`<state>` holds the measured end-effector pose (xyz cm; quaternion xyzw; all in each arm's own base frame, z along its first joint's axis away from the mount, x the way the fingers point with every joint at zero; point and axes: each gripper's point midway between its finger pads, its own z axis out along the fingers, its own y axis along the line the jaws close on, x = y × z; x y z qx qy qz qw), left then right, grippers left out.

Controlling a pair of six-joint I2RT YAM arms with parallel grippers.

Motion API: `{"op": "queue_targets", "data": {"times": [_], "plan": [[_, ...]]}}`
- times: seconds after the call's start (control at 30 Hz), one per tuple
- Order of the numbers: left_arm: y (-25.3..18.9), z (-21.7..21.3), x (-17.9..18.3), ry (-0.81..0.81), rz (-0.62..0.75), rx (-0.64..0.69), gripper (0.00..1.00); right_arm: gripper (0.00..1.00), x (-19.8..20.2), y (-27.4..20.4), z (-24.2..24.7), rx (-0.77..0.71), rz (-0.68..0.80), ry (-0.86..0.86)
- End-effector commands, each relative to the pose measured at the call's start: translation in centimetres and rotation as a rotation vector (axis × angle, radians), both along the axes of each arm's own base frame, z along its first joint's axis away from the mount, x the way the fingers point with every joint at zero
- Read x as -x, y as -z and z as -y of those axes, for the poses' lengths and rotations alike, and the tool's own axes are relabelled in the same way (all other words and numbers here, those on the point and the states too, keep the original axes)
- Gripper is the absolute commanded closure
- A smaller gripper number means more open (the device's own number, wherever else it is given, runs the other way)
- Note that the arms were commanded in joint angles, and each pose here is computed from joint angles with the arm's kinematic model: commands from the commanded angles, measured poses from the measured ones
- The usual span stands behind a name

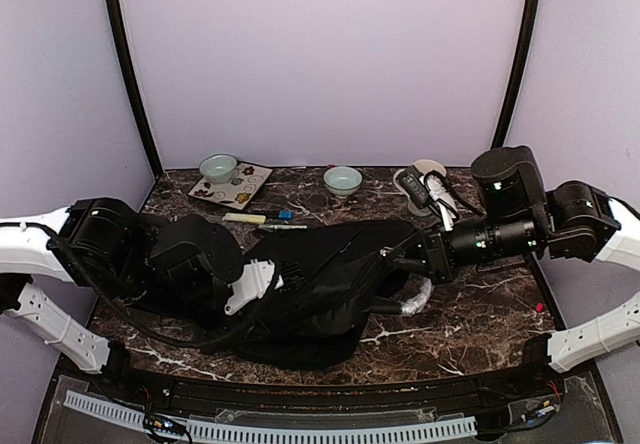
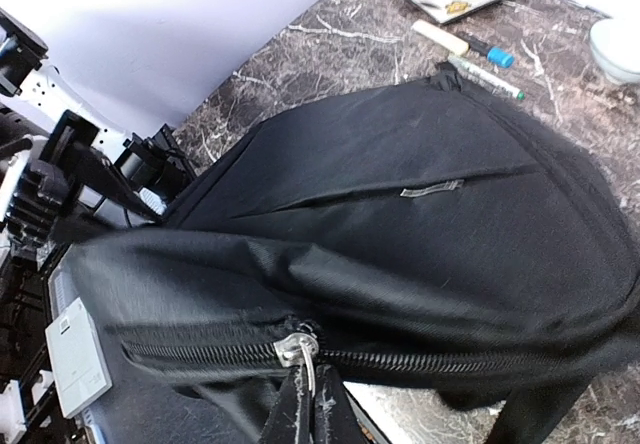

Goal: Pack the student bag
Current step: Zip the student bag into the largest pocket of the bag.

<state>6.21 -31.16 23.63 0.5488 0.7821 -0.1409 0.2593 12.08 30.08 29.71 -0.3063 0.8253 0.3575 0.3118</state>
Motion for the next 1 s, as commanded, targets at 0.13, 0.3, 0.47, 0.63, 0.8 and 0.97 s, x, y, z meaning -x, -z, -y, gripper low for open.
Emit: {"op": "queue_targets", "data": {"times": [0.13, 0.3, 0.47, 0.63, 0.8, 0.97], "plan": [[-6.5, -1.6, 0.0, -0.12, -0.026, 0.092, 0.28, 1.0, 1.2, -4.9, -3.9, -0.182, -0.016, -0.124], [-9.4, 0.6, 0.3, -0.115, -0.057, 0.131, 0.12, 1.0, 3.7, -5.1, -6.6, -0.173, -0.032, -0.22], [-8.8, 2.7, 0.1, -0.109, -0.047, 0.128, 0.07, 1.0, 4.6, -6.4, -8.1, -0.189, -0.016, -0.246], [-7.1, 3.4, -0.2, -0.096, -0.024, 0.058, 0.2, 1.0, 4.6, -8.2, -7.8, -0.238, 0.011, -0.241], [-6.9, 3.4, -0.9, -0.109, 0.021, 0.041, 0.82, 1.0, 4.4, -8.6, -7.3, -0.245, 0.028, -0.225], [-7.4, 3.6, -0.9, -0.101, 0.024, 0.085, 1.0, 1.0, 2.4, -8.3, -6.0, -0.184, 0.083, -0.114]]}}
